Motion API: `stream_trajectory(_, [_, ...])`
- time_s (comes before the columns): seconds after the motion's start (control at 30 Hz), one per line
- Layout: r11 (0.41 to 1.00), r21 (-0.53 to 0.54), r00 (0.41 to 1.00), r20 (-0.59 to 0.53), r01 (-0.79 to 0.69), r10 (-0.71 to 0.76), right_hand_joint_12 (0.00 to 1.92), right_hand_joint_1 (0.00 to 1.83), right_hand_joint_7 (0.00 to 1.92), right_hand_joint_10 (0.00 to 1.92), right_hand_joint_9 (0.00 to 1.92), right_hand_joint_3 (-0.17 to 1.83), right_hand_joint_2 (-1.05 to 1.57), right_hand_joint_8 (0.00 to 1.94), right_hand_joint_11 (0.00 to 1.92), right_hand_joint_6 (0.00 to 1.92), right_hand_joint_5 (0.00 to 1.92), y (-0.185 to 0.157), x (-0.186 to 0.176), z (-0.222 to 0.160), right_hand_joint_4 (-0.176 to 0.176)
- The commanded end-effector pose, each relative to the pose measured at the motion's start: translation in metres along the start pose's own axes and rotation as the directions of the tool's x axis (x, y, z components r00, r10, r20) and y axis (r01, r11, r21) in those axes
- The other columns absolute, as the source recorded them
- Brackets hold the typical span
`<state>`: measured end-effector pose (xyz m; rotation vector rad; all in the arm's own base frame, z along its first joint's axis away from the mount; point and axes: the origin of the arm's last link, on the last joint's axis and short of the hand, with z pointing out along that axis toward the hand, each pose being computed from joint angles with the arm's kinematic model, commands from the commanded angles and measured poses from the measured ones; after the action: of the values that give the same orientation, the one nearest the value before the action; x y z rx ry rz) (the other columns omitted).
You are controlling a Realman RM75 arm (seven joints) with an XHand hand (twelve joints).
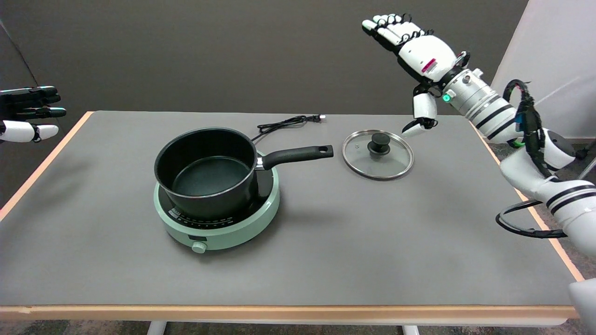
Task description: Pick up the pot lid.
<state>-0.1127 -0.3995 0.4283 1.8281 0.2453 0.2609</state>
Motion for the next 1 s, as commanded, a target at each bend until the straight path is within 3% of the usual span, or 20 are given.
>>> stream_trajectory(0.03, [1.000,0.013,0.997,0.077,0.001,-0.002,0.02,1.23,0.02,0.02,0.02,1.37,-0.98,0.02,0.02,0.02,0.02,0.002,-0.020,0.015,0.060])
stream_trajectory(1.0, [0.999,-0.012,0.995,0.089,-0.046,0.047,0.02,1.23,0.02,0.02,0.02,1.43,-0.83,0.02,0.02,0.02,0.02,0.001,-0.035,0.012,0.071])
